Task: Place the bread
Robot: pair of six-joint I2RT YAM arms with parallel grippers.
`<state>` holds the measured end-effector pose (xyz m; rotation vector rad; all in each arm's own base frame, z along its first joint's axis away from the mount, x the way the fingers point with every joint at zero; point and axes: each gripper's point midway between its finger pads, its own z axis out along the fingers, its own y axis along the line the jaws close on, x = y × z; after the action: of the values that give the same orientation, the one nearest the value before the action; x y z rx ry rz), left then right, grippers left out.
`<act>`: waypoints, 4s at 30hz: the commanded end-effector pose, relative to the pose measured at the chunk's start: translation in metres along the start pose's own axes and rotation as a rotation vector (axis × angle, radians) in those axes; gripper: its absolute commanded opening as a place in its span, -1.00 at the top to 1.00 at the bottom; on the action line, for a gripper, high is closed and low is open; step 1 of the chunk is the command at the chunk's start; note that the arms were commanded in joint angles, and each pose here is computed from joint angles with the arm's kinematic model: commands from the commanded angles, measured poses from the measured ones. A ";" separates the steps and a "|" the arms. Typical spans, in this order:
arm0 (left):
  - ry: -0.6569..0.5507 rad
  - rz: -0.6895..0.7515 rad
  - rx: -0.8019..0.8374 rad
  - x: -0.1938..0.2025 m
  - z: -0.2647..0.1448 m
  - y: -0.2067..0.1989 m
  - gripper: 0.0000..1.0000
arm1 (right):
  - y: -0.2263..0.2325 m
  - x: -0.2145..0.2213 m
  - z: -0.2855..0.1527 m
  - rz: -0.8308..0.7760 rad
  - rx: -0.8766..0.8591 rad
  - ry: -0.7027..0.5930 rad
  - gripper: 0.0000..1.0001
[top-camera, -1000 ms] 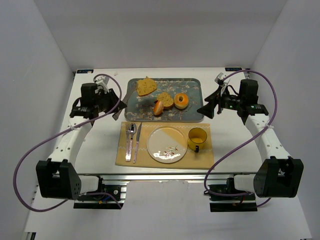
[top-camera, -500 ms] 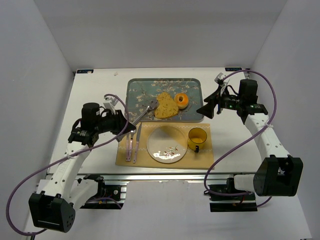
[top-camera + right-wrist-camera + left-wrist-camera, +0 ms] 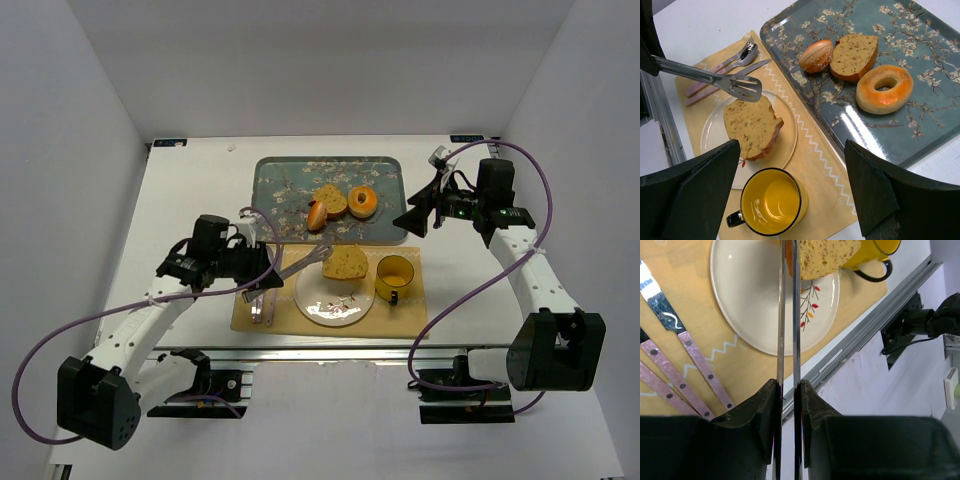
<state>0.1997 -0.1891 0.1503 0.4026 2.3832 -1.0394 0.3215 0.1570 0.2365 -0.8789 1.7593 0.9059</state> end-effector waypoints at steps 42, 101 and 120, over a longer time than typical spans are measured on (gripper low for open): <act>-0.115 0.212 -0.419 -0.120 0.000 0.039 0.02 | 0.004 -0.013 -0.004 -0.044 -0.011 -0.034 -0.79; -0.129 0.254 -0.356 -0.129 0.020 0.027 0.91 | 0.006 -0.009 -0.006 -0.032 -0.022 -0.037 -0.79; 0.000 -0.077 -0.310 -0.026 -0.030 0.000 0.95 | 0.006 -0.007 -0.004 -0.014 -0.042 -0.039 -0.79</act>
<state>0.2269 -0.1666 0.1805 0.2252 2.4920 -0.6305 0.3174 0.1564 0.2341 -0.8794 1.7523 0.9387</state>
